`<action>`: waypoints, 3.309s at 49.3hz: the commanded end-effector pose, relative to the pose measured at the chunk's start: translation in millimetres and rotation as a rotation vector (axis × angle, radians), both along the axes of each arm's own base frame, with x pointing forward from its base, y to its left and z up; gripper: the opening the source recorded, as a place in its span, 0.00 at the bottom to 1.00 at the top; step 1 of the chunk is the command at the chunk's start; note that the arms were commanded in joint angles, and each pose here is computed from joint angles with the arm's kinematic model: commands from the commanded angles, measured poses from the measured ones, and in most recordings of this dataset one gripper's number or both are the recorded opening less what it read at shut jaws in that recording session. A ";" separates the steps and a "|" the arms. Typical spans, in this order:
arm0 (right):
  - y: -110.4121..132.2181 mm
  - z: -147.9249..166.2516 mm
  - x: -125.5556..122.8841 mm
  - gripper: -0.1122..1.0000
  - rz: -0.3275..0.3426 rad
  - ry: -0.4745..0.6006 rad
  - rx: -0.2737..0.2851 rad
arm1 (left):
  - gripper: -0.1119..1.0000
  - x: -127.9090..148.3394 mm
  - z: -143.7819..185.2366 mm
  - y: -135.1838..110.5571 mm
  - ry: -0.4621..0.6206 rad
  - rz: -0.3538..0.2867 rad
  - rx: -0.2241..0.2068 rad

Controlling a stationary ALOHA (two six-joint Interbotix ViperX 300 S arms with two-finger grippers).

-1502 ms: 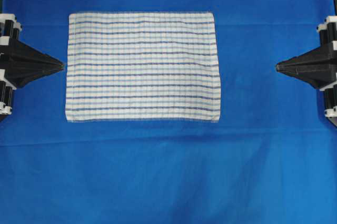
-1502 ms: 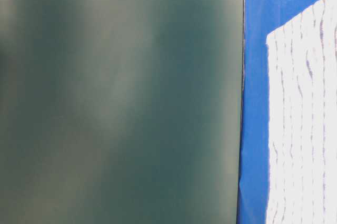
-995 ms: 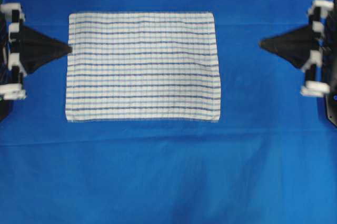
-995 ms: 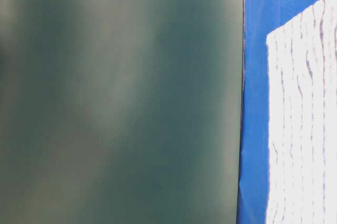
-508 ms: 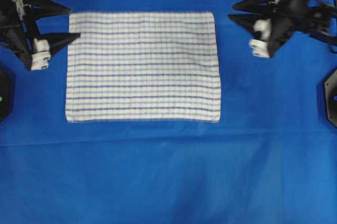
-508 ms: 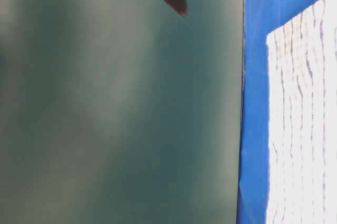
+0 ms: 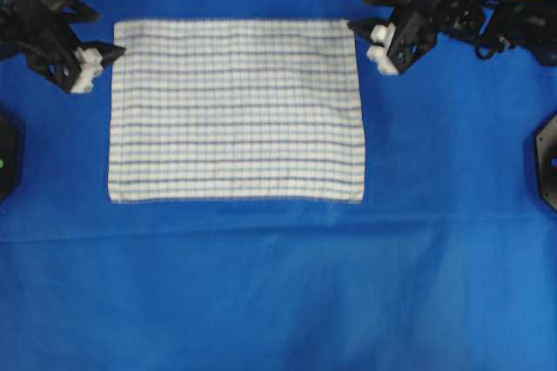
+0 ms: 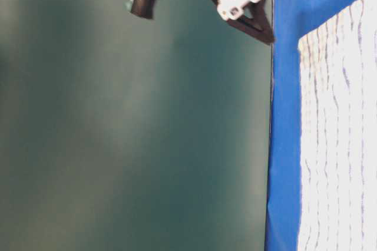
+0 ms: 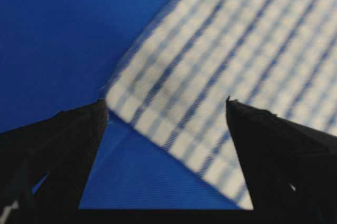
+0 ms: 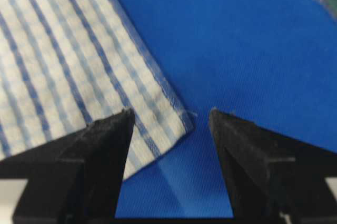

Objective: Fold the blue towel.
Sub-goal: 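Move both grippers to the towel's far corners, then grasp the far corners of the striped towel with both grippers, then fold the far edge toward the near edge with both grippers, release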

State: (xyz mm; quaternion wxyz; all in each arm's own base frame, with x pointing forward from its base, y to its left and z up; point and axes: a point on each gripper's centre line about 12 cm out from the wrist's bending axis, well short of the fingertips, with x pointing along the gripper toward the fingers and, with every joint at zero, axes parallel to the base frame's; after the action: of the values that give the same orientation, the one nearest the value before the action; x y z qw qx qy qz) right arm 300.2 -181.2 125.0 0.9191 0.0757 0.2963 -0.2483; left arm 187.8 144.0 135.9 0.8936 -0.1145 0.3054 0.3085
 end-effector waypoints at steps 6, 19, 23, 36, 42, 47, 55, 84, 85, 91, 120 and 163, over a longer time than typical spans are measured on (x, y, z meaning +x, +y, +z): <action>-10.7 -9.4 12.6 0.67 -0.003 0.010 0.002 | 0.90 0.6 -17.5 20.2 0.012 0.060 -0.002; -21.8 -25.9 19.8 0.67 -0.015 0.029 0.012 | 0.90 -0.3 -40.4 37.0 0.061 0.088 -0.005; -24.0 -27.3 18.8 0.66 -0.021 0.031 0.014 | 0.90 1.6 -45.7 40.0 0.075 0.084 -0.005; -24.8 -30.4 16.9 0.61 -0.026 0.039 0.019 | 0.87 3.9 -55.4 49.3 0.100 0.093 -0.015; -23.7 -34.0 15.8 0.39 -0.016 0.055 0.020 | 0.80 2.2 -57.1 47.0 0.111 0.090 -0.023; -23.2 -36.3 15.8 0.15 -0.008 0.063 0.018 | 0.62 1.9 -58.9 43.2 0.122 0.081 -0.033; -22.7 -37.8 15.2 0.14 -0.007 0.064 0.019 | 0.29 6.9 -60.4 35.4 0.135 0.044 -0.040; -22.1 -7.9 13.8 0.14 -0.016 0.007 -0.008 | 0.15 18.9 -20.7 41.3 0.107 -0.007 0.044; -22.3 -6.0 14.0 0.14 -0.016 0.005 -0.010 | 0.15 19.2 -17.6 41.5 0.102 -0.010 0.053; -21.2 -2.6 13.1 0.14 -0.016 0.006 -0.010 | 0.15 17.7 -5.3 39.6 0.078 -0.012 0.079; 25.1 2.2 16.7 0.14 0.082 0.036 0.024 | 0.15 23.5 -2.5 -16.8 0.046 -0.157 0.037; 164.6 20.2 -0.9 0.14 0.359 0.007 0.152 | 0.15 19.0 7.5 -146.6 -0.044 -0.449 -0.267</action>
State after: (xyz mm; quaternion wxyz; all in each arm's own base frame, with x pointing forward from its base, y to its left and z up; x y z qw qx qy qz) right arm 296.7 -22.0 138.6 0.9359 0.0880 0.3348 -0.0650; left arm 205.0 4.6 140.6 0.9212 -0.1670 0.3441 0.0714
